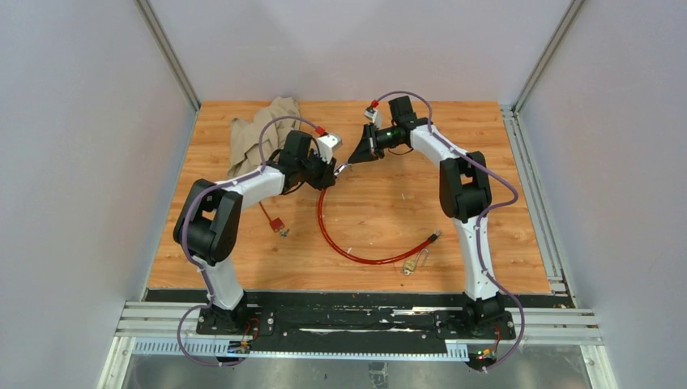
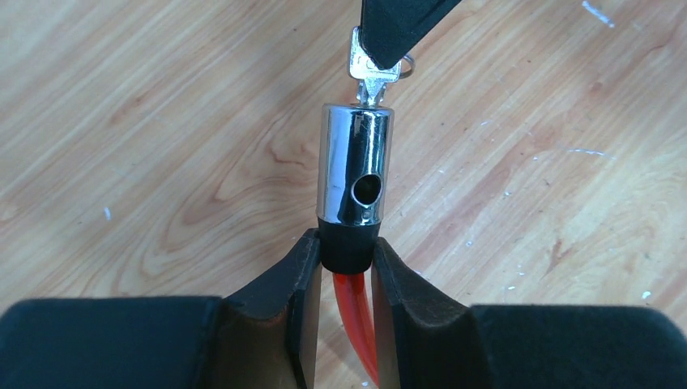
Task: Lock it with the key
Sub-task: Lock the lock.
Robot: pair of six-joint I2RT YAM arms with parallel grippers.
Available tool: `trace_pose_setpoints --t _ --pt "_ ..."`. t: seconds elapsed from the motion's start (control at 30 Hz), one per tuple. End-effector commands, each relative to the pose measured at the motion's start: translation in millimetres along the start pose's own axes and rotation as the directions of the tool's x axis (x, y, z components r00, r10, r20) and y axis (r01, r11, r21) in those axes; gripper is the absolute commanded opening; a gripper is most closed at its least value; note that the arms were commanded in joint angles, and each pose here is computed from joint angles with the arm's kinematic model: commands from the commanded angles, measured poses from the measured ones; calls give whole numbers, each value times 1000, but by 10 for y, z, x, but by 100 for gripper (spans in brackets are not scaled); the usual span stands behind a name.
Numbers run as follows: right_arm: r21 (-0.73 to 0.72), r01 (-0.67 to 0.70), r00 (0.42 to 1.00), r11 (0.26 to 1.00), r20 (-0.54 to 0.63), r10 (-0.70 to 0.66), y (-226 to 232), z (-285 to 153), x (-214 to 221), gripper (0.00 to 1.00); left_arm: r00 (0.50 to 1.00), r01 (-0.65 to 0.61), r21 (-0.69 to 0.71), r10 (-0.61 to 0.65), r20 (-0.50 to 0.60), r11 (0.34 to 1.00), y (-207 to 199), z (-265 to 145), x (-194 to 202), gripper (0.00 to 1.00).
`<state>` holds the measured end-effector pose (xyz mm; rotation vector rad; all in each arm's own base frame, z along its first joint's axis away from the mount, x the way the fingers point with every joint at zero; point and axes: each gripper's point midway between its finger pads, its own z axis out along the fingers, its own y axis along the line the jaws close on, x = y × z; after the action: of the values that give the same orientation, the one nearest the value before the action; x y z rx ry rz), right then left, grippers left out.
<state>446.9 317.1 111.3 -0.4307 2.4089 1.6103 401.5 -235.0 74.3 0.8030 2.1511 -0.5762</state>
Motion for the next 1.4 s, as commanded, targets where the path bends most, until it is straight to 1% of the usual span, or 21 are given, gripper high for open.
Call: trace_pose_setpoints --t 0.0,0.13,0.3,0.33,0.43,0.47,0.53,0.63,0.77,0.9,1.0,1.07,1.2,1.3,1.37 --pt "28 -107 994 994 13 107 59 -28 -57 1 991 -116 -180 125 42 977 216 -130 -201 0" --pt "17 -157 988 987 5 157 80 -9 -49 2 983 -168 -272 182 26 947 269 -163 -239 0" --pt "9 -168 986 986 6 167 117 -11 -77 4 981 -180 -312 194 15 933 301 -165 -233 0" --pt "10 -153 988 988 9 153 127 -19 -86 6 981 -178 -307 192 17 935 291 -162 -229 0" --pt "52 -100 995 994 34 98 90 -92 -118 14 982 -171 -283 186 27 944 245 -147 -224 0" --pt "67 -83 996 994 44 80 76 -134 -136 20 982 -172 -276 187 27 945 234 -139 -224 0" --pt "109 -54 997 993 64 47 22 -244 -176 31 983 -169 -269 182 26 948 225 -129 -226 0" --pt "177 -23 995 984 103 4 -70 -479 -261 40 985 -158 -272 172 28 949 235 -122 -239 0" --pt "273 13 990 962 132 -51 -140 -838 -271 45 988 -136 -293 152 35 946 275 -135 -268 0" --pt "371 46 987 927 127 -100 -223 -1218 8 49 993 -98 -321 113 29 942 356 -154 -260 0" --pt "405 78 985 911 111 -134 -190 -1483 327 51 996 -71 -340 88 33 938 411 -162 -254 0" --pt "441 120 986 889 56 -160 -197 -1610 623 52 997 -58 -339 75 36 939 429 -159 -261 0" --pt "468 264 965 844 -130 -229 -197 -1764 1264 53 997 -45 -332 62 42 942 431 -135 -283 0" --pt "430 374 919 822 -290 -266 -176 -1862 1730 53 997 -38 -333 58 51 942 436 -121 -308 0" --pt "353 461 864 814 -389 -321 -165 -1885 2024 53 997 -31 -331 54 60 943 434 -111 -329 0"
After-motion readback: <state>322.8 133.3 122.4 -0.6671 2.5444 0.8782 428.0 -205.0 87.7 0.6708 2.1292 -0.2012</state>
